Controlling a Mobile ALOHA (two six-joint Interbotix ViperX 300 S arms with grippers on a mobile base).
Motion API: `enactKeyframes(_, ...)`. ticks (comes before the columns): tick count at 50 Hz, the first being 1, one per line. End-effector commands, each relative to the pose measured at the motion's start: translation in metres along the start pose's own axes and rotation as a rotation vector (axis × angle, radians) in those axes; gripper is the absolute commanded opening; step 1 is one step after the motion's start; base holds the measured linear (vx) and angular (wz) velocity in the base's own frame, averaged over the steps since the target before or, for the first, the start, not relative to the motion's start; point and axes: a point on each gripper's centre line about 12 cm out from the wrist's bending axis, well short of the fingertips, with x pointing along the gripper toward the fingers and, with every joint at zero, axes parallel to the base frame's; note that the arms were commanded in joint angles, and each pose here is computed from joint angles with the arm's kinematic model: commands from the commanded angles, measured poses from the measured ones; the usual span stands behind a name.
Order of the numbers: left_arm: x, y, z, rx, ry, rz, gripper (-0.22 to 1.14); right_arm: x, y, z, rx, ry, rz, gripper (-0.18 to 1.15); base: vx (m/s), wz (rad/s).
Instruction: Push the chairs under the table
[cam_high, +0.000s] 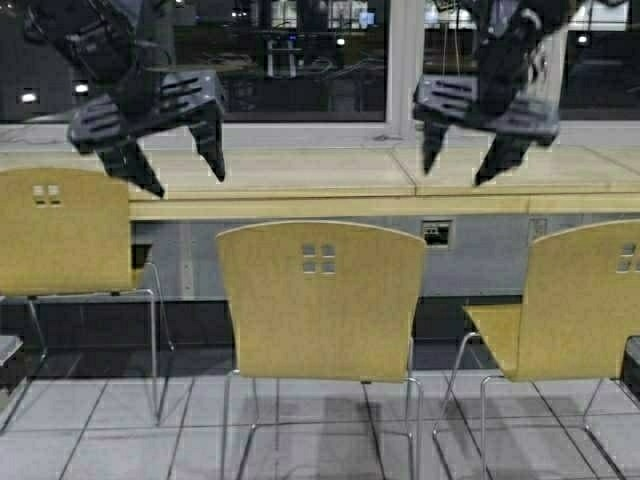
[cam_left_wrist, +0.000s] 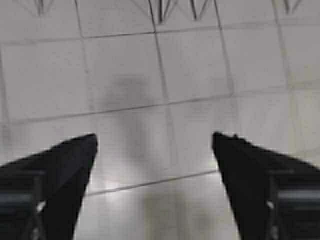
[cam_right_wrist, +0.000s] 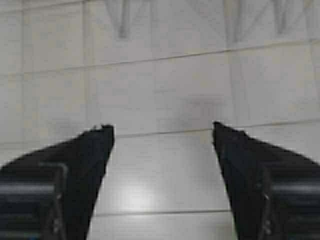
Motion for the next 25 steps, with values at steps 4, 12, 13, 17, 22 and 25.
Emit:
enactKeyframes(4,0.015,0.006,-0.003,-0.155,-0.006,0.033,1.00,0.020,0.003,-0.010,0.219,-0.037,0.081,0.94,0.12,-0.06)
enactKeyframes(12,0.025,0.014,-0.011,-0.249,-0.007,0.067,1.00,0.032,-0.004,-0.022,0.366,-0.024,0.063,0.94,0.15,-0.07)
enactKeyframes(13,0.026,0.015,-0.012,-0.270,-0.013,0.071,1.00,0.033,-0.005,-0.024,0.389,-0.022,0.058,0.94,0.17,-0.06)
enactKeyframes(17,0.025,0.019,-0.011,-0.372,-0.051,0.083,1.00,0.033,-0.009,-0.025,0.503,-0.040,0.051,0.94,0.19,-0.05)
enactKeyframes(22,0.025,0.021,-0.007,-0.500,-0.095,0.087,1.00,0.033,-0.014,-0.027,0.677,-0.078,0.036,0.94,0.23,-0.03)
enactKeyframes(25,0.024,0.022,-0.005,-0.612,-0.125,0.088,1.00,0.033,-0.015,-0.026,0.750,-0.090,0.028,0.94,0.24,-0.01)
